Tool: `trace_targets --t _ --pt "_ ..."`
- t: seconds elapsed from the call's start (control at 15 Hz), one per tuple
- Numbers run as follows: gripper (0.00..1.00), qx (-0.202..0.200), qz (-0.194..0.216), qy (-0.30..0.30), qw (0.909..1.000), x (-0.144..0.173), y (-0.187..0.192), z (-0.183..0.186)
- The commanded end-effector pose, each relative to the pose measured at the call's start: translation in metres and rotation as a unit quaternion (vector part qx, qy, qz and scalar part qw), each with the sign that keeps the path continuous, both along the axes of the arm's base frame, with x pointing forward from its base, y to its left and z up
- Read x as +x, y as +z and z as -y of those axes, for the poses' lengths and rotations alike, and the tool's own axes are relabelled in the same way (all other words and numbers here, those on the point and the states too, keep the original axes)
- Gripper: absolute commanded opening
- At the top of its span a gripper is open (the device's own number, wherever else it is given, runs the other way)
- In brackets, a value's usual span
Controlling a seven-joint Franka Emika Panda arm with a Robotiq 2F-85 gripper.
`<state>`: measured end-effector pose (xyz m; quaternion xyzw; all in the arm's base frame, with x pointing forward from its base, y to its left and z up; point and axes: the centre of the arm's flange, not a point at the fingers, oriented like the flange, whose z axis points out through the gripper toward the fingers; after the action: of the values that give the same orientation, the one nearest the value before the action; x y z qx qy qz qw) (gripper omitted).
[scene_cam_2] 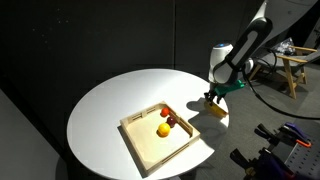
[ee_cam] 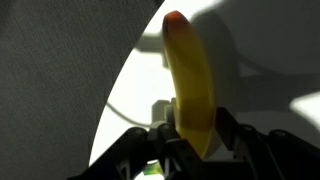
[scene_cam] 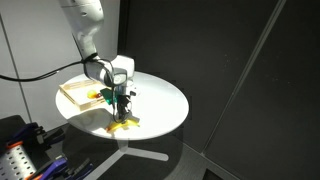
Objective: Remove the banana from the box
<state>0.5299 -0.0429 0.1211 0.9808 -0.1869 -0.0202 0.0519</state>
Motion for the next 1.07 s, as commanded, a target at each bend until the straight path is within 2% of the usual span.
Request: trace_targets --t 0.0,0.13,0.2,1.0 --pt "0.81 0.004 0.008 0.004 1.0 0.004 0.003 0.002" --pt "0.96 0.006 0.008 0.005 0.9999 0.004 0.005 0.001" --pt "1.0 0.007 0.007 0.005 0.9999 0.003 0.007 0.001" --pt "1.0 0.016 -0.012 0.026 0.9995 -0.01 0.056 -0.019"
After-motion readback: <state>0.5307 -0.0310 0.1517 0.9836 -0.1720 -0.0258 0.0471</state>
